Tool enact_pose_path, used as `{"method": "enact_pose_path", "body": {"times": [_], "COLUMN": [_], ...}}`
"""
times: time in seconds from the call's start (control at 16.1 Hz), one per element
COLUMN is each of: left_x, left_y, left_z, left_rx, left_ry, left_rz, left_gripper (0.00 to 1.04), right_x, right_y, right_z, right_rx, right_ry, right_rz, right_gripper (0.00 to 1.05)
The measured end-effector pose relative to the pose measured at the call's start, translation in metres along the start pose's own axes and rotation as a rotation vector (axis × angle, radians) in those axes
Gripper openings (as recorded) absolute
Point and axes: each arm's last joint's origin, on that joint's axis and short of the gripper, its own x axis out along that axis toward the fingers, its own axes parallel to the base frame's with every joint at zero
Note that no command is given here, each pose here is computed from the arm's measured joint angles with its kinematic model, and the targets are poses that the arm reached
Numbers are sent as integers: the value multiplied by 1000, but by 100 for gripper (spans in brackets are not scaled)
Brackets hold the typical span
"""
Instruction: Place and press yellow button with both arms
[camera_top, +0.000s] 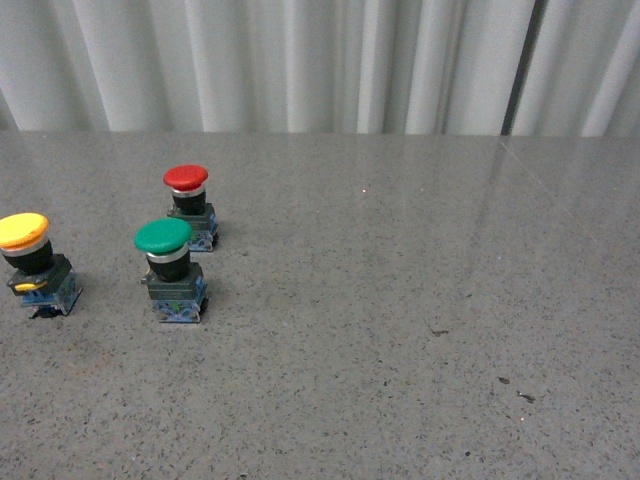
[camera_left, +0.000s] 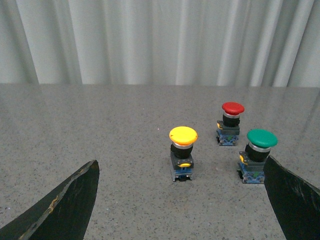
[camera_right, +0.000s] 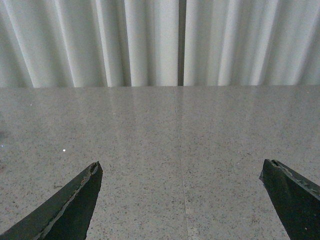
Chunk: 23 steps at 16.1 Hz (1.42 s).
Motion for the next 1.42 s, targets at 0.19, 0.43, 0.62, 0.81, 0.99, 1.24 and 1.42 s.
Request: {"method": "enact_pose_path", "body": {"times": [0.19, 0.43, 0.62, 0.81, 0.99, 1.24, 1.42], "left_x": [0, 0, 0, 0, 0, 0, 24], "left_y": [0, 0, 0, 0, 0, 0, 5], "left_z": [0, 0, 0, 0, 0, -2, 35], "left_rx": [0, 0, 0, 0, 0, -6, 13], "left_ry": [0, 0, 0, 0, 0, 79, 133], "left_rz": [0, 0, 0, 0, 0, 55, 271], "left_gripper": [98, 98, 98, 98, 98, 98, 98], "right_x": [0, 0, 0, 0, 0, 0, 0], "right_y": [0, 0, 0, 0, 0, 0, 0], "right_z": [0, 0, 0, 0, 0, 0, 0], "right_rx": [0, 0, 0, 0, 0, 0, 0], "right_ry": [0, 0, 0, 0, 0, 0, 1], "right_rz": [0, 0, 0, 0, 0, 0, 0], "right_gripper": [98, 98, 98, 98, 98, 98, 98]}}
